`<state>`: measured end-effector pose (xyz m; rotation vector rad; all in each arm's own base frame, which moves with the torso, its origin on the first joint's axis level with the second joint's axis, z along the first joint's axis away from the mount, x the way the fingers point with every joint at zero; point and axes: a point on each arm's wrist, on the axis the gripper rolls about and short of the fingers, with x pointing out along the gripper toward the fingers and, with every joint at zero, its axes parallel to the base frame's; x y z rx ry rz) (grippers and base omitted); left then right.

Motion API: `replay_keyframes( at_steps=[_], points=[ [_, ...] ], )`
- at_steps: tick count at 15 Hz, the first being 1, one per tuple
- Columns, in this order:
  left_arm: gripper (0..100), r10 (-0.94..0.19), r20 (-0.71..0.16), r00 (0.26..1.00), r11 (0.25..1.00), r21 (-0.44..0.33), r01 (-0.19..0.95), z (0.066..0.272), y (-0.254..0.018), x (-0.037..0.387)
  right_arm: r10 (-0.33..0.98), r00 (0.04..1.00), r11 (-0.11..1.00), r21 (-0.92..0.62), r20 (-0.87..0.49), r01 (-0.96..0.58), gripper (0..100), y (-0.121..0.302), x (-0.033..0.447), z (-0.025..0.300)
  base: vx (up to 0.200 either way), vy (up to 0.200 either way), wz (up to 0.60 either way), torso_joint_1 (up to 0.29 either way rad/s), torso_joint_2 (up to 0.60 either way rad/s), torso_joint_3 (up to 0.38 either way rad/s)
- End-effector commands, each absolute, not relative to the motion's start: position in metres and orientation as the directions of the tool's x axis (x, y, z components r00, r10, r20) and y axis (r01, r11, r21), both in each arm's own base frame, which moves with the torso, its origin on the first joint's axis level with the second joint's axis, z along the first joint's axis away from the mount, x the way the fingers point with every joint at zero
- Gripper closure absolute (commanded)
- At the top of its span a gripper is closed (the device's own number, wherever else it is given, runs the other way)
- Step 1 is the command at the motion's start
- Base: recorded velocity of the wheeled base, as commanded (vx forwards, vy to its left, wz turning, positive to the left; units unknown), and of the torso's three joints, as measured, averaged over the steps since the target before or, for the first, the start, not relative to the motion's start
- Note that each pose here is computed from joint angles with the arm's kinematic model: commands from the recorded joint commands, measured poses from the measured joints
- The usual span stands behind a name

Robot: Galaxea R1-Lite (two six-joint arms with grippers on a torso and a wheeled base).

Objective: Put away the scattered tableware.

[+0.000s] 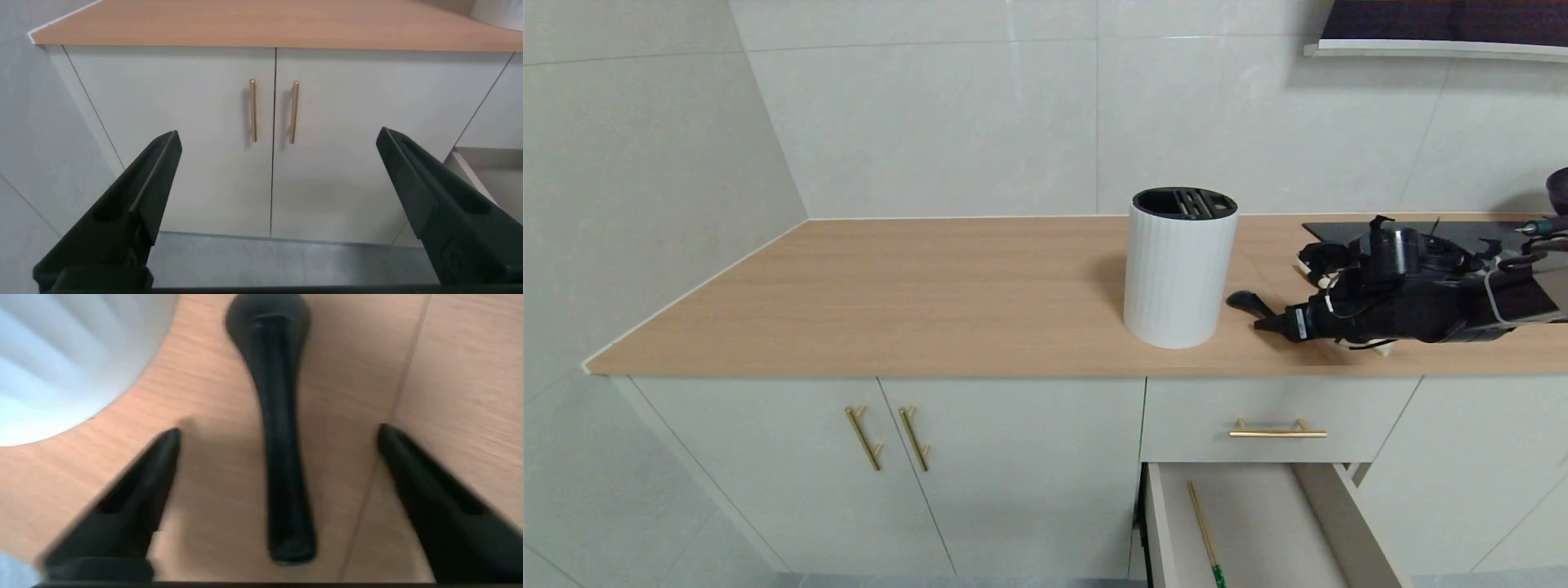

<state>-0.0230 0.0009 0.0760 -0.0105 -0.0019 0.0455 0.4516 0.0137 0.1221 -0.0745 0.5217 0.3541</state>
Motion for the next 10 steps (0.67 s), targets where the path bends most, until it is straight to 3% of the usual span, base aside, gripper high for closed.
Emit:
replay_keyframes(
  at_steps=[1, 6, 10],
  points=[
    [0, 0.046, 0.002, 0.999, 0.999, -0.011, -0.046, 0.076, 0.001, -0.023, 0.313, 0.799, 0.936, 0.026, -0.514, -0.350, 100, 0.014, 0.454, 0.114, 0.000, 0.000, 0.00, 0.000, 0.00, 0.000],
    [0, 0.046, 0.002, 0.999, 0.999, -0.011, -0.046, 0.076, 0.001, -0.023, 0.313, 0.796, 0.936, 0.028, -0.518, -0.350, 100, 0.014, 0.458, 0.110, 0.000, 0.000, 0.00, 0.000, 0.00, 0.000],
    [0, 0.046, 0.002, 0.999, 0.999, -0.011, -0.046, 0.076, 0.001, -0.023, 0.272, 0.829, 0.957, 0.050, -0.488, -0.284, 100, 0.014, 0.438, 0.143, 0.000, 0.000, 0.00, 0.000, 0.00, 0.000]
  ],
)
